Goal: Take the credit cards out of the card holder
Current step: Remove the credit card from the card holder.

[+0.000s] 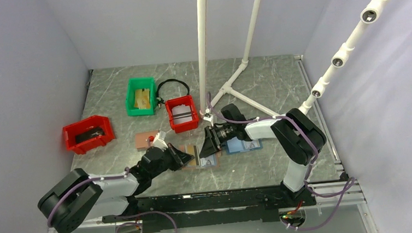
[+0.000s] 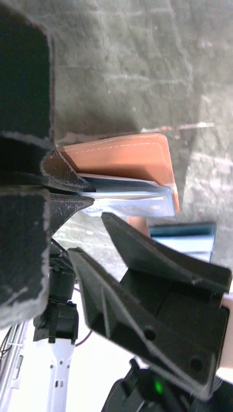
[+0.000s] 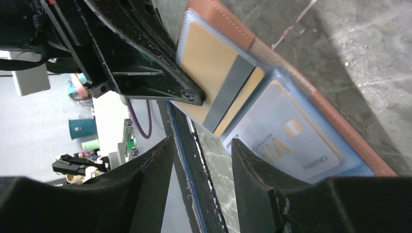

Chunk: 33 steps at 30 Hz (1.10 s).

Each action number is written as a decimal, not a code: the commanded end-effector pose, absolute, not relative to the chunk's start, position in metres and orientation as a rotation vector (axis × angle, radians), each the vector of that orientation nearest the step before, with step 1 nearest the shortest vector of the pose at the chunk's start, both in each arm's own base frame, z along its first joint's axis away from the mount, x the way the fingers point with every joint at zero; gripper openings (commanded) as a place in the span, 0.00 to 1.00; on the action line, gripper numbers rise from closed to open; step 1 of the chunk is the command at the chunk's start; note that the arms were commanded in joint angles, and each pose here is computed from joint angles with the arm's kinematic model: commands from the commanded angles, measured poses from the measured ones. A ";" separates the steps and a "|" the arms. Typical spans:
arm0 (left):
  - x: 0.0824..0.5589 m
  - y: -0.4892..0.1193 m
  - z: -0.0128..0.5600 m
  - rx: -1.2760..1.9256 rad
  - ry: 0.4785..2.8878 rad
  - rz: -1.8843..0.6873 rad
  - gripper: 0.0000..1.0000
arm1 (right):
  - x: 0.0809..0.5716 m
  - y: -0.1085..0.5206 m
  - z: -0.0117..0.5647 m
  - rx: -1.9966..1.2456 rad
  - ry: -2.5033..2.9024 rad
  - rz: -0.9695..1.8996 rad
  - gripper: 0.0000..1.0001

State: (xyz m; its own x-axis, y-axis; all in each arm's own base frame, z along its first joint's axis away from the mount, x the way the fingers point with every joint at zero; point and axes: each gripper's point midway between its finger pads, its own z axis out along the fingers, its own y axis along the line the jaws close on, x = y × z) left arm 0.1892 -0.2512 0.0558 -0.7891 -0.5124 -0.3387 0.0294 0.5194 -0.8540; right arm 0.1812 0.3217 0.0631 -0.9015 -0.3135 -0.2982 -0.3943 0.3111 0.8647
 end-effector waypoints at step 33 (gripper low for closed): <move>0.197 -0.292 0.204 -0.077 1.658 -1.658 0.00 | 0.195 0.310 0.138 -0.655 2.164 1.940 0.43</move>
State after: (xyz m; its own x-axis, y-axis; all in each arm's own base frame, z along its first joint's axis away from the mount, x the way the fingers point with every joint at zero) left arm 0.1927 -0.2777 0.1262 -0.7586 -0.4857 -0.4343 0.2954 0.3378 -0.8937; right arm 0.1936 0.3066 0.1188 -0.9135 -0.2309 -0.3349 -0.3706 0.1328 0.9192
